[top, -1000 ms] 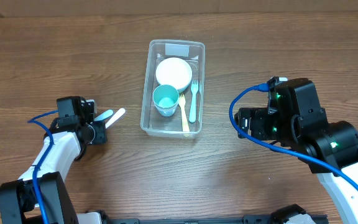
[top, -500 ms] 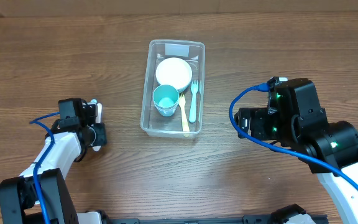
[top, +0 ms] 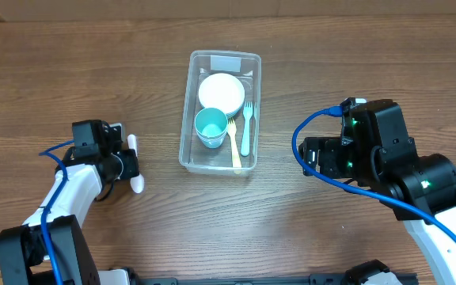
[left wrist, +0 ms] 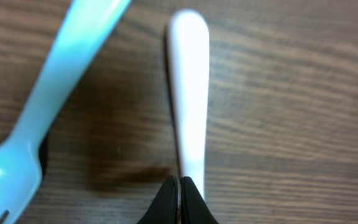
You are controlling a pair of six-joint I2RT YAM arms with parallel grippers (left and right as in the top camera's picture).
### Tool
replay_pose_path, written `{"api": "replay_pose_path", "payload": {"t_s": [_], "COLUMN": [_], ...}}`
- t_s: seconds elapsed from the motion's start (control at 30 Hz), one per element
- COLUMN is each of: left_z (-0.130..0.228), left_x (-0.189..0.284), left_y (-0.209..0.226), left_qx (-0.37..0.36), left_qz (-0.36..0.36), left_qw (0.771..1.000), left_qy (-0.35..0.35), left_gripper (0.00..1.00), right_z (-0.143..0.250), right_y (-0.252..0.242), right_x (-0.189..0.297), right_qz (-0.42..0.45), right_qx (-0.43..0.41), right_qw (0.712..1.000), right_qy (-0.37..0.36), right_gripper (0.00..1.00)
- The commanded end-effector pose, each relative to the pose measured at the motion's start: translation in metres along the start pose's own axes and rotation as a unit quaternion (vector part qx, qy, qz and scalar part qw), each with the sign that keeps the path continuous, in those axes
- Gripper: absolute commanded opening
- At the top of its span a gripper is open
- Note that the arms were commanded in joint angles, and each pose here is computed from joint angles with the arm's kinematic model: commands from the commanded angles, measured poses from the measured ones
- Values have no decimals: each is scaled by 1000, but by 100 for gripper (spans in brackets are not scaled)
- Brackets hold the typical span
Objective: Pack container
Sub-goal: 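Close the left gripper on the white spoon and adjust grip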
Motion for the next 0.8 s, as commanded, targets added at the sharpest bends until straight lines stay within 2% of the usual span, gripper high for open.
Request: {"api": "replay_pose_path", "payload": {"t_s": [0.0,0.1,0.17,0.2,0.23,0.27,0.3,0.33,0.4,0.5,0.77], "left_z": [-24,-27,-24,-19,-12,-8,-5,3,15,37,42], "left_x": [25,41,43,43,42,42,42,39,32,15,7], "left_y": [-7,-10,-11,-11,-12,-13,-15,-19,-24,-27,-17], "left_qx": [6,2,16,40,71,87,97,103,109,129,143], "left_qz": [25,26,28,33,38,37,37,33,32,35,-21], "left_qw": [998,997,998,998,997,995,995,994,993,989,989], "left_qy": [-49,-72,-62,-45,-21,-7,6,26,44,57,35], "left_gripper": [4,4,4,17,34,44,62,75,78,76,73], "right_z": [-1,-1,-2,-1,-1,-1,-1,-1,-1,-1,-2], "right_y": [0,0,0,0,0,0,0,0,0,0,0], "right_x": [2,2,2,2,2,2,2,2,2,2,2], "right_qz": [2,2,2,2,2,2,2,2,2,2,2], "right_qx": [1,1,1,1,1,1,1,1,1,1,1], "right_qw": [1000,1000,1000,1000,1000,1000,1000,1000,1000,1000,1000], "right_qy": [-7,-7,-7,-7,-7,-7,-7,-7,-7,-7,-7], "right_gripper": [100,100,100,100,100,100,100,100,100,100,100]}}
Point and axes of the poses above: each gripper's point midway between its finger pads, its own x axis back along the fingers, its own y axis along the line the jaws close on, z = x × y, the point moved 10 cm from there along x, back along the fingers, and after that the axes turned 1 degree about x, right-handed, at the moved point
